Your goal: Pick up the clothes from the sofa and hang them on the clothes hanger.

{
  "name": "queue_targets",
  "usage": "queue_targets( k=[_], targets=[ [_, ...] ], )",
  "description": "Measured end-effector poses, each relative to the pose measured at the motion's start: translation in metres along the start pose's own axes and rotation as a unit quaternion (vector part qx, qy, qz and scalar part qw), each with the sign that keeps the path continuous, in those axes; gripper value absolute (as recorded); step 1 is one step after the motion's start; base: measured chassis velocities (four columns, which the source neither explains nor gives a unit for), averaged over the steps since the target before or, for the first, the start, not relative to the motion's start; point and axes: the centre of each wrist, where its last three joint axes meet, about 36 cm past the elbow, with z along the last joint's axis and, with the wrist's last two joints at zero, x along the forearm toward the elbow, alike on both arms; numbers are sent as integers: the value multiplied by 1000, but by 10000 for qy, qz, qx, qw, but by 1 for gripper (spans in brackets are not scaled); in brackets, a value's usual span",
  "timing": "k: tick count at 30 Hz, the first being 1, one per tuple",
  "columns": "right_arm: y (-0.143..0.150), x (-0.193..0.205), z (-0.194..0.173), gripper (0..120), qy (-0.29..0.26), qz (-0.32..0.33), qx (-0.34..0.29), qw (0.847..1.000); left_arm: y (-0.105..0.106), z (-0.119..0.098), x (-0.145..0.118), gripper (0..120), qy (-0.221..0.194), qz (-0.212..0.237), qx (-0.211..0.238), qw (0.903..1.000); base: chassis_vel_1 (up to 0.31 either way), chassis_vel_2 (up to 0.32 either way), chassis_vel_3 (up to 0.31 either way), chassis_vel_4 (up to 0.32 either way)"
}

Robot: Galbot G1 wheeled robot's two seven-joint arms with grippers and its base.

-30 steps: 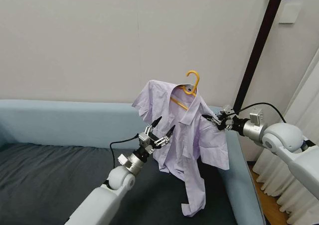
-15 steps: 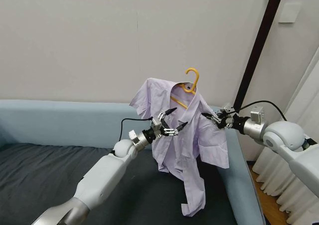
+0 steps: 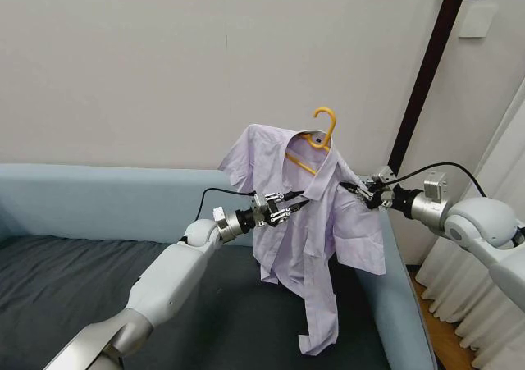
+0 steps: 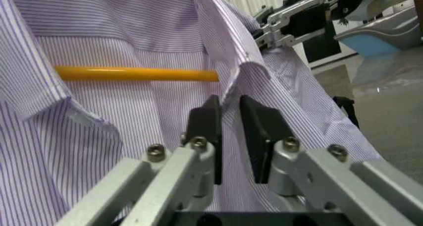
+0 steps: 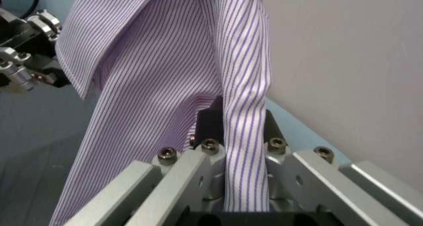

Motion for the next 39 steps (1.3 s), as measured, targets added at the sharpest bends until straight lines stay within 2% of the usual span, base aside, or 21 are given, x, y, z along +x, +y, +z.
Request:
queue_targets(
  k=[2,3,4,10,12,15,16,19,23,26,34,36,39],
  targets=[
    [0,0,0,1,-3,5,2,10000,0,0,0,9,-5,3,-1,10000,0,0,0,0],
    [0,1,1,1,-9,8,6,10000,0,-1,-1,2,-22,2,-17,10000,0,0,0,0],
    [0,1,1,1,-11,7,6,10000,0,-2,0,0,-33,-9,-33,10000,0,0,0,0],
    [0,4,1,1,-23,34,7,10000,4,-18,3,0,-209,-297,-294,9989,0,0,0,0],
    [-1,5,0,1,-19,79,30,10000,7,-29,2,0,-307,-422,-430,9977,0,0,0,0],
    [-4,9,-5,1,8,158,92,9998,17,-56,-2,0,-474,-721,-745,9935,0,0,0,0],
    [-4,9,-5,1,8,158,92,9998,17,-56,-2,0,-474,-721,-745,9935,0,0,0,0],
    [-15,19,-23,1,-1,131,79,9999,37,-82,-7,0,-598,-901,-1077,9883,0,0,0,0],
    [-24,31,-43,1,-47,98,-48,9999,44,-91,-10,0,-644,-897,-1186,9868,0,0,0,0],
    [-31,40,-57,1,-15,70,-1,10000,42,-88,-12,0,-635,-856,-1167,9874,0,0,0,0],
    [-51,67,-95,1,335,-66,158,9993,24,-63,-37,0,-745,-741,-905,9903,0,0,0,0],
    [-52,68,-96,1,359,-78,159,9992,21,-61,-39,0,-752,-756,-881,9904,0,0,0,0],
    [-51,69,-98,1,433,-124,153,9989,5,-47,-44,0,-757,-978,-762,9894,0,0,0,0]
  ],
)
